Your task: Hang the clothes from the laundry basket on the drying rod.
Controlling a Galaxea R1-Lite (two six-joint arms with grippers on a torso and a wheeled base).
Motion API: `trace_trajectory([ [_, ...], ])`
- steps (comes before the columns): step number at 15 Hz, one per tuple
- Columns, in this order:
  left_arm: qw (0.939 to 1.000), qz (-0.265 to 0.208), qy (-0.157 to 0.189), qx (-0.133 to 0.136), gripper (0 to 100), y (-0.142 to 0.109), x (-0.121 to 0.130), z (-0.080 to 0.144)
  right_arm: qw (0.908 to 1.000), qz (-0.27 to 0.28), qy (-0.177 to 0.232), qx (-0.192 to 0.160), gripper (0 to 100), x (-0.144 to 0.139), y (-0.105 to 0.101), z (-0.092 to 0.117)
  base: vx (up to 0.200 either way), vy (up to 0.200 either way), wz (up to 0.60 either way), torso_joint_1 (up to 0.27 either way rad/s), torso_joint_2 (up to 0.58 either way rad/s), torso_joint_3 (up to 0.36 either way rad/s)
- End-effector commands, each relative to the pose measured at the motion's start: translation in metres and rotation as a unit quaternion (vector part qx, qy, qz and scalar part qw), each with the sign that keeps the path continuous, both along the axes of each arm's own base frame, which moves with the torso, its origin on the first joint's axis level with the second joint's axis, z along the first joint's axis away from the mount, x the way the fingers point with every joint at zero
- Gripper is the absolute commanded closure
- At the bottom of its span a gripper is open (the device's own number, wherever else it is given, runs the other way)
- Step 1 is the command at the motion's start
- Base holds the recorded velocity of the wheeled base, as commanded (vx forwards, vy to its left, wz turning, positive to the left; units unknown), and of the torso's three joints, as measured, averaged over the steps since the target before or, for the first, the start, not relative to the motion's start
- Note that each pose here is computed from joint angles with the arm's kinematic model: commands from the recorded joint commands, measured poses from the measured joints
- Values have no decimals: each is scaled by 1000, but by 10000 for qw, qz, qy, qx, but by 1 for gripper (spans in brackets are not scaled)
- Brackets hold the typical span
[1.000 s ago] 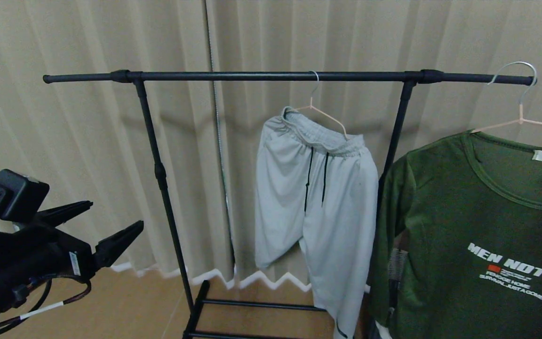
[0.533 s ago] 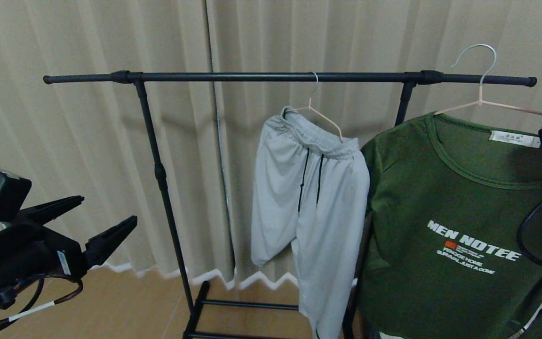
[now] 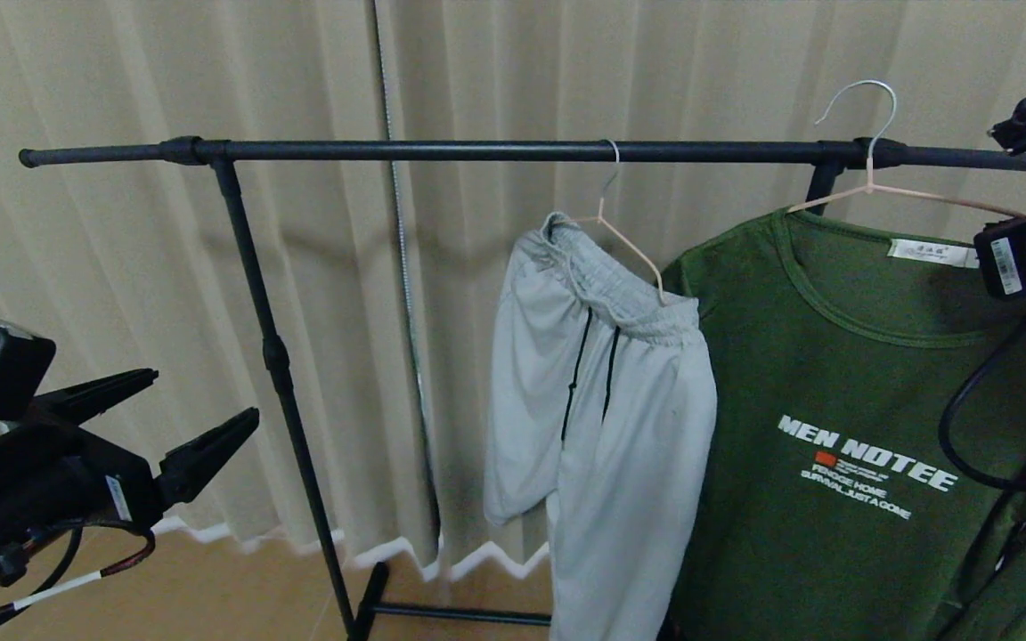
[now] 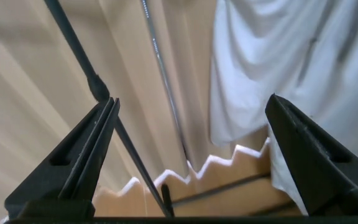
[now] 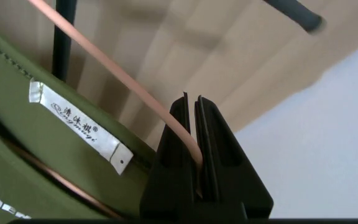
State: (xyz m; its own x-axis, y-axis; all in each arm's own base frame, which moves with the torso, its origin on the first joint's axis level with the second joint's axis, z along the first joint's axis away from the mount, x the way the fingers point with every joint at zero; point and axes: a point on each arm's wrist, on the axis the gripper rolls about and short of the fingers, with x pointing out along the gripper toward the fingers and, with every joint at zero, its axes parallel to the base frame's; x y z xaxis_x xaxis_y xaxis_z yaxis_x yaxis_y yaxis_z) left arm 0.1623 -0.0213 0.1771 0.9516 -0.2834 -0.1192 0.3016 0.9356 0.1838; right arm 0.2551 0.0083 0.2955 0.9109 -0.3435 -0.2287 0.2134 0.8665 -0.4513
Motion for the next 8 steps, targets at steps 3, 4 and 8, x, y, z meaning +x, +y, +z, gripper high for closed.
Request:
trace_trajectory([
  [3, 10000, -12, -16, 22, 0, 0, -4, -1, 9997, -211, -48, -72, 100, 24, 4, -4, 200, 0, 0, -2, 4, 2],
  [4, 10000, -21, -18, 30, 0, 0, -6, -2, 9993, -344, -85, -108, 100, 33, 4, -8, 0, 0, 0, 0, 0, 0],
  [8, 9999, -105, -80, 22, 0, -2, -13, -2, 9994, -309, 50, -140, 100, 39, 10, -18, 0, 0, 0, 0, 0, 0],
])
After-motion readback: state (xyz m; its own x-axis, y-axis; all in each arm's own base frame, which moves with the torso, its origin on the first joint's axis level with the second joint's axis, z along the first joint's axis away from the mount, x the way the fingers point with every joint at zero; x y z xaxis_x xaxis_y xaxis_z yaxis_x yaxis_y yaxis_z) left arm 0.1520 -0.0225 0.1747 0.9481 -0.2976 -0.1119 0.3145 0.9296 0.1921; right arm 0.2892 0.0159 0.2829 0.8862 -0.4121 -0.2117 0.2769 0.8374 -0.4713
